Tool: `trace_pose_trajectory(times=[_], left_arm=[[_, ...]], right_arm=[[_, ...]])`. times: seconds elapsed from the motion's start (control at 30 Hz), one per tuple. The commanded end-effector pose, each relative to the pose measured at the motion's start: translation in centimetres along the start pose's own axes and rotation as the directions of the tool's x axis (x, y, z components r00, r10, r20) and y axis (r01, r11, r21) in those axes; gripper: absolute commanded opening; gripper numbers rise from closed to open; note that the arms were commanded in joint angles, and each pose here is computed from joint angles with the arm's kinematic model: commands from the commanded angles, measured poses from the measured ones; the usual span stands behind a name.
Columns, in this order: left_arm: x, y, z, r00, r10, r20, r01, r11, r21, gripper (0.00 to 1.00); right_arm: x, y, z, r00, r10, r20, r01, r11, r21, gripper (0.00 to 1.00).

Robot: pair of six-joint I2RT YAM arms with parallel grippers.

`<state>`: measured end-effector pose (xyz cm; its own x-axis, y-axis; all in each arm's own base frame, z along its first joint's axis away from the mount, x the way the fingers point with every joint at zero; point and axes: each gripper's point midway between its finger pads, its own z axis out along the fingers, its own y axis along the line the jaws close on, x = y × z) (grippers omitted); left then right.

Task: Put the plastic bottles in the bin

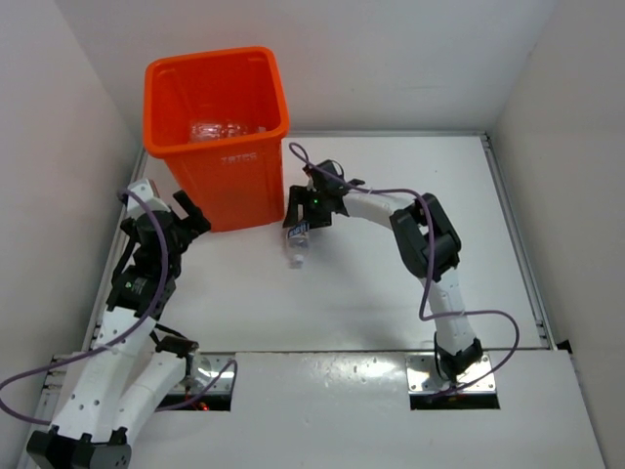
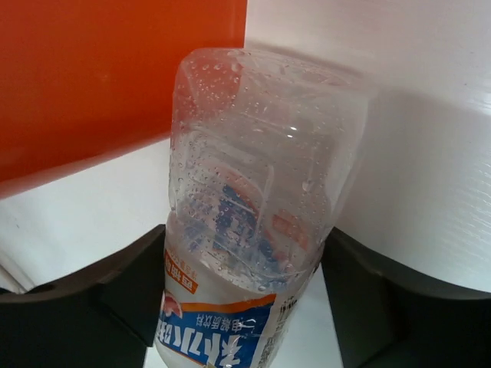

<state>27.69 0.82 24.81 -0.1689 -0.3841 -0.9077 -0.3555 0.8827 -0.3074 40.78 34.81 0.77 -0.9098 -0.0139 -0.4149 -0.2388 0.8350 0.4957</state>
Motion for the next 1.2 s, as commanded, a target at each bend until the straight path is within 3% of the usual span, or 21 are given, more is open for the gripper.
trace_pose_trajectory(times=[0.0, 0.13, 0.27, 0.4, 0.47, 0.53, 0.63, 0.73, 0.8, 0.83, 0.87, 0.9, 0.97, 1.07, 1.1, 1.17], left_arm=[[-1.0, 0.2, 0.1, 1.000, 0.004, 0.030, -0.004, 1.000, -0.012, 1.00], [-1.1, -0.4, 0.5, 0.999, -0.014, 0.042, 0.014, 1.000, 0.008, 1.00], [-0.9, -1.2, 1.3, 0.998, -0.042, 0.049, 0.040, 0.998, 0.037, 1.00], [-1.7, -1.4, 1.5, 0.994, -0.067, 0.081, 0.064, 0.997, 0.035, 1.00], [-1.9, -1.5, 1.5, 0.994, -0.071, 0.088, 0.068, 0.997, 0.040, 1.00], [-1.9, -1.5, 1.5, 0.994, -0.071, 0.088, 0.068, 0.997, 0.040, 1.00], [-2.1, -1.7, 1.3, 0.992, -0.087, 0.091, 0.082, 0.995, 0.055, 1.00], [-2.0, -1.9, 1.3, 0.992, -0.097, 0.086, 0.092, 0.994, 0.064, 1.00], [-2.2, -2.0, 1.1, 0.989, -0.112, 0.092, 0.106, 0.992, 0.069, 1.00], [-2.2, -2.0, 1.1, 0.988, -0.123, 0.091, 0.116, 0.991, 0.070, 1.00], [-2.5, -2.0, 0.8, 0.987, -0.128, 0.100, 0.121, 0.990, 0.076, 1.00], [-2.1, -1.9, 0.9, 0.987, -0.133, 0.093, 0.127, 0.989, 0.073, 1.00], [-2.4, -1.9, 0.7, 0.985, -0.138, 0.101, 0.131, 0.988, 0.078, 1.00], [-2.6, -1.9, 0.5, 0.984, -0.142, 0.107, 0.134, 0.988, 0.083, 1.00], [-2.6, -1.9, 0.5, 0.984, -0.142, 0.107, 0.134, 0.988, 0.083, 1.00], [-2.5, -1.6, 0.5, 0.985, -0.139, 0.107, 0.132, 0.989, 0.068, 1.00]], right_arm=[[2.6, -4.1, 0.0, 0.998, 0.024, -0.066, -0.015, 0.990, 0.142, 0.70], [-0.3, -3.8, -4.6, 1.000, 0.016, 0.026, -0.019, 0.995, 0.101, 0.60], [-5.9, -1.9, -11.7, 0.978, -0.012, 0.207, 0.004, 0.999, 0.042, 0.55], [-13.8, 2.1, -21.7, 0.880, -0.105, 0.464, 0.106, 0.994, 0.024, 0.49], [-18.1, 4.8, -28.1, 0.751, -0.171, 0.638, 0.152, 0.985, 0.085, 0.44], [-22.1, 7.6, -33.7, 0.547, -0.269, 0.793, 0.209, 0.961, 0.181, 0.44], [-25.4, 14.8, -39.8, 0.277, -0.322, 0.905, 0.336, 0.915, 0.222, 0.50], [-28.3, 20.1, -42.1, 0.157, -0.273, 0.949, 0.410, 0.892, 0.189, 0.51], [-29.0, 23.4, -42.1, 0.109, -0.236, 0.966, 0.472, 0.867, 0.159, 0.51], [-29.6, 25.1, -44.1, 0.041, -0.205, 0.978, 0.488, 0.858, 0.159, 0.51], [-29.9, 25.9, -40.4, 0.067, -0.212, 0.975, 0.533, 0.834, 0.145, 0.51], [-29.5, 27.8, -40.7, 0.030, -0.180, 0.983, 0.576, 0.807, 0.131, 0.51], [-28.5, 29.3, -37.0, 0.071, -0.190, 0.979, 0.637, 0.764, 0.102, 0.51], [-26.3, 31.0, -32.8, 0.140, -0.216, 0.966, 0.706, 0.706, 0.056, 0.74], [-26.5, 30.8, -31.7, 0.150, -0.223, 0.963, 0.705, 0.708, 0.054, 0.94], [-27.5, 30.2, -32.1, 0.133, -0.200, 0.971, 0.655, 0.752, 0.065, 1.00]])
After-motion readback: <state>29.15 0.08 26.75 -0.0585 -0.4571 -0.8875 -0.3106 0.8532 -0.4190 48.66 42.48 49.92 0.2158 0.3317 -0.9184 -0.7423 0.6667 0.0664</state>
